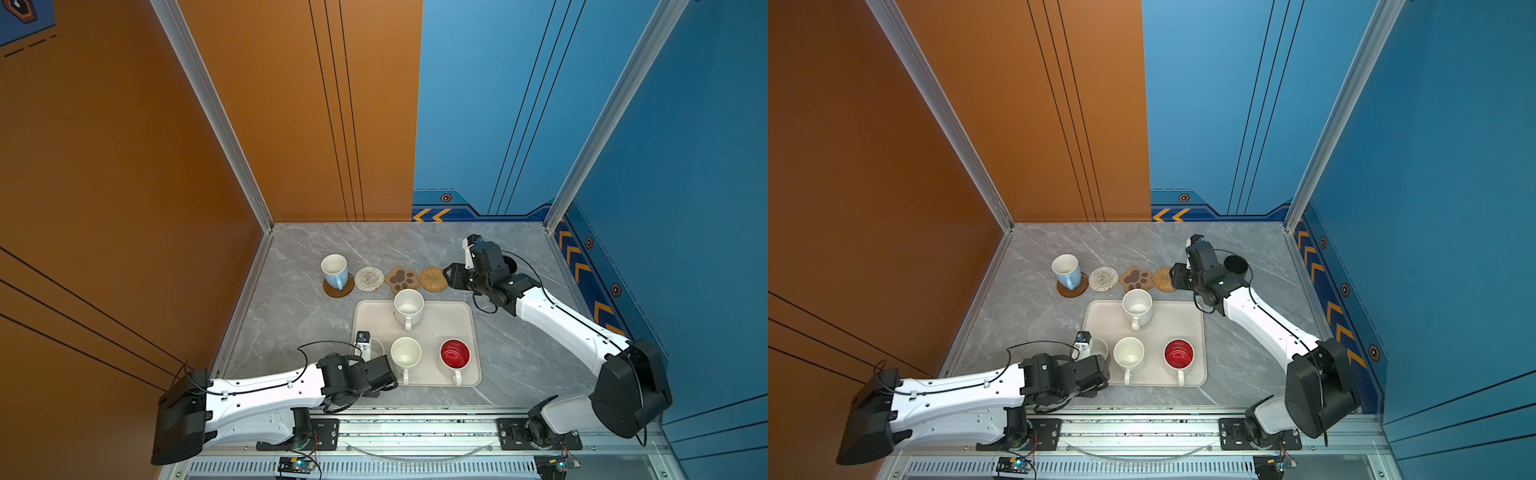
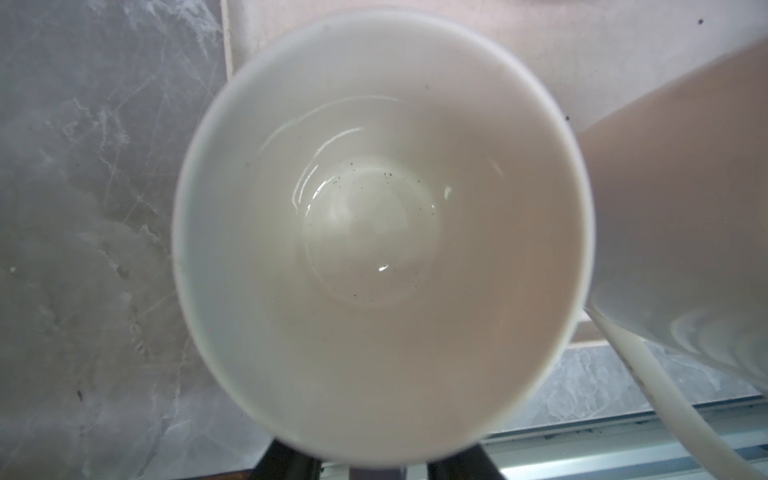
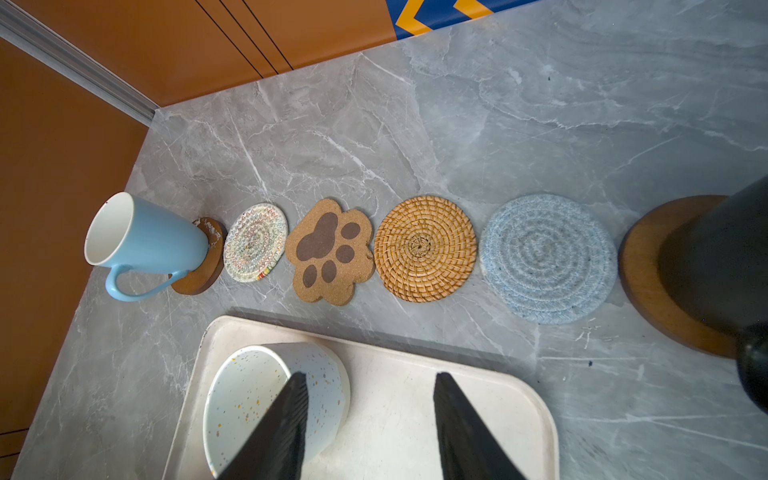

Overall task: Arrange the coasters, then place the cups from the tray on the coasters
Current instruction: 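Lower the left gripper and close it on the white mug's rim, then lift the white mug off the tray with the left gripper, then carry the white mug with the left gripper toward the speckled rope coaster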

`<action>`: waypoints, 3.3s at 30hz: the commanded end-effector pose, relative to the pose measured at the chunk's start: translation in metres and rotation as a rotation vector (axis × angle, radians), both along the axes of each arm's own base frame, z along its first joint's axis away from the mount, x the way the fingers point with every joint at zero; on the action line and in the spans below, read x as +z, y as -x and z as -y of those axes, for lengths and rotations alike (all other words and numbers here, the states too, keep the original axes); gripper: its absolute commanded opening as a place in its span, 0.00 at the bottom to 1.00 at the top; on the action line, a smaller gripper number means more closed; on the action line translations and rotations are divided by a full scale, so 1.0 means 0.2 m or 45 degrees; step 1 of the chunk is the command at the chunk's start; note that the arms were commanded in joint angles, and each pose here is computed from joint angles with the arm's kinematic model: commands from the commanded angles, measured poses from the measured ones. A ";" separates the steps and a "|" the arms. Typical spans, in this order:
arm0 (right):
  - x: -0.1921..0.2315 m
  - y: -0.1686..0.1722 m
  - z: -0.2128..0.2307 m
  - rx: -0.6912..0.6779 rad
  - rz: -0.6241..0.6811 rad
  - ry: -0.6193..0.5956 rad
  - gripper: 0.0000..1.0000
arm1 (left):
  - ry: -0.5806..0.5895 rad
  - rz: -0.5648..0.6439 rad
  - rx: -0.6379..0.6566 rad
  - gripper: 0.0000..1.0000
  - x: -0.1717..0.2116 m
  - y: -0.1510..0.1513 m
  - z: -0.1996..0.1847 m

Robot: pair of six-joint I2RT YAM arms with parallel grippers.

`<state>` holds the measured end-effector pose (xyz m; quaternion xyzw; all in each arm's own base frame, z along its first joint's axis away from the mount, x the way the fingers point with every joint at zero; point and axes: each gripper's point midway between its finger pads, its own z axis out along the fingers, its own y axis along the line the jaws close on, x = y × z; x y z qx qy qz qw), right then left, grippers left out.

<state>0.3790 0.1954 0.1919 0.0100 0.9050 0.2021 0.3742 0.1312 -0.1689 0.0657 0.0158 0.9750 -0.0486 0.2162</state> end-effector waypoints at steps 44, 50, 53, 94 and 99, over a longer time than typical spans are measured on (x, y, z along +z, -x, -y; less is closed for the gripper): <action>0.00 -0.04 0.00 -0.004 -0.001 0.015 0.48 | 0.066 0.250 0.079 0.00 0.22 -0.21 -0.02; -0.01 -0.04 0.00 -0.006 -0.006 0.015 0.48 | 0.064 0.299 0.097 0.00 0.29 -0.28 -0.05; -0.01 -0.05 0.00 -0.007 -0.011 0.017 0.48 | 0.063 0.312 0.091 0.00 0.31 -0.31 -0.06; 0.00 -0.05 0.12 -0.040 -0.019 -0.052 0.48 | 0.088 0.376 0.098 0.00 0.40 -1.31 0.03; 0.00 -0.06 0.14 -0.046 -0.020 -0.056 0.48 | 0.062 0.361 0.111 0.00 0.36 -1.40 0.01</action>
